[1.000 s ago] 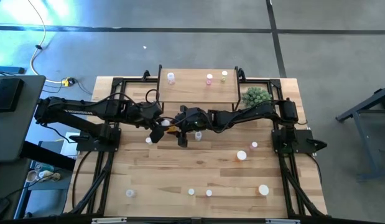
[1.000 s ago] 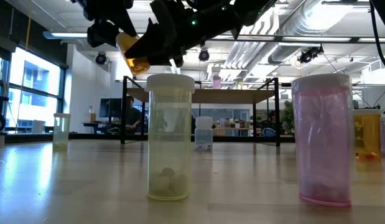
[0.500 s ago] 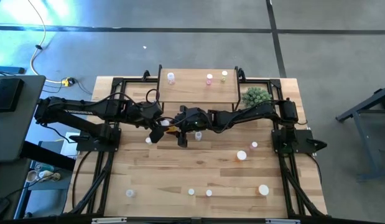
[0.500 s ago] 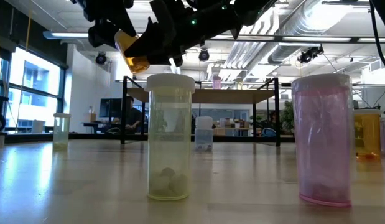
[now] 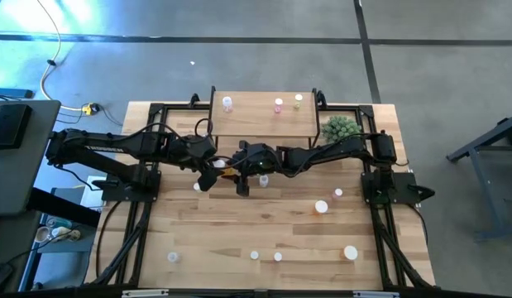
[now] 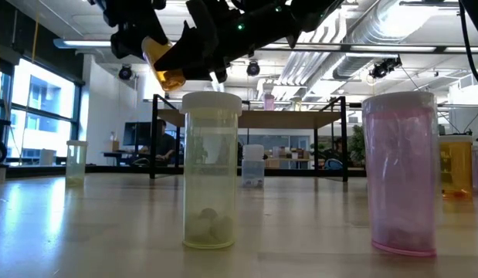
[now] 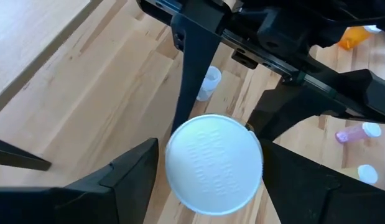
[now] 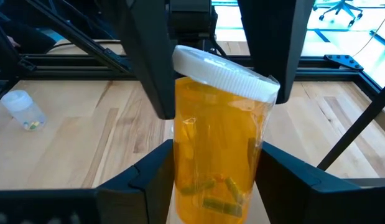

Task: Pick and place medicine bottles onto shelf by color
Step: Put the top orange pill bottle on the shelf

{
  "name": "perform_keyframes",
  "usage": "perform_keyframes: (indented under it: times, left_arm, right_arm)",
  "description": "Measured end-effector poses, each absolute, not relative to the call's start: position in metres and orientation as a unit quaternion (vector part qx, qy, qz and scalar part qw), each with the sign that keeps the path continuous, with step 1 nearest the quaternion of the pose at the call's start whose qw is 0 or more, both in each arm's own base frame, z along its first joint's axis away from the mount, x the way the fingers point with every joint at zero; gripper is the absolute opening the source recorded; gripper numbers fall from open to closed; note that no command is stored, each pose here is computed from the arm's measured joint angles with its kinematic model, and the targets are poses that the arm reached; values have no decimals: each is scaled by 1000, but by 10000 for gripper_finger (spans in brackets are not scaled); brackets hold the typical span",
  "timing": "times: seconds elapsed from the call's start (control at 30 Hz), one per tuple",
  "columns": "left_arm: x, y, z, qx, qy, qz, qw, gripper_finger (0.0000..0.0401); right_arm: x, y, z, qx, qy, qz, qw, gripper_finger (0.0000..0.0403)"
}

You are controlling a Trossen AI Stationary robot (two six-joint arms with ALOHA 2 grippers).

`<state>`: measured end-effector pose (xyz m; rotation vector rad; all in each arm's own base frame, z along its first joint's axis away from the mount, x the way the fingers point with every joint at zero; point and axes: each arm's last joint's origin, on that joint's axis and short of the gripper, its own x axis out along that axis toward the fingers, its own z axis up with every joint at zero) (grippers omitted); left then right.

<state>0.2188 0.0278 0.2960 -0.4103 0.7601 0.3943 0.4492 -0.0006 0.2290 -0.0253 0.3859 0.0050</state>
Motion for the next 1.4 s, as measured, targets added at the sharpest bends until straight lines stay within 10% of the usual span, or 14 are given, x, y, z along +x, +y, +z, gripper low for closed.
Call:
perform_keyframes:
  times: [1.4]
  left_arm:
    - [209,32,316,-187,404,159,881,289]
  right_arm:
    - [448,-2,233,-15,189,-14,982,188]
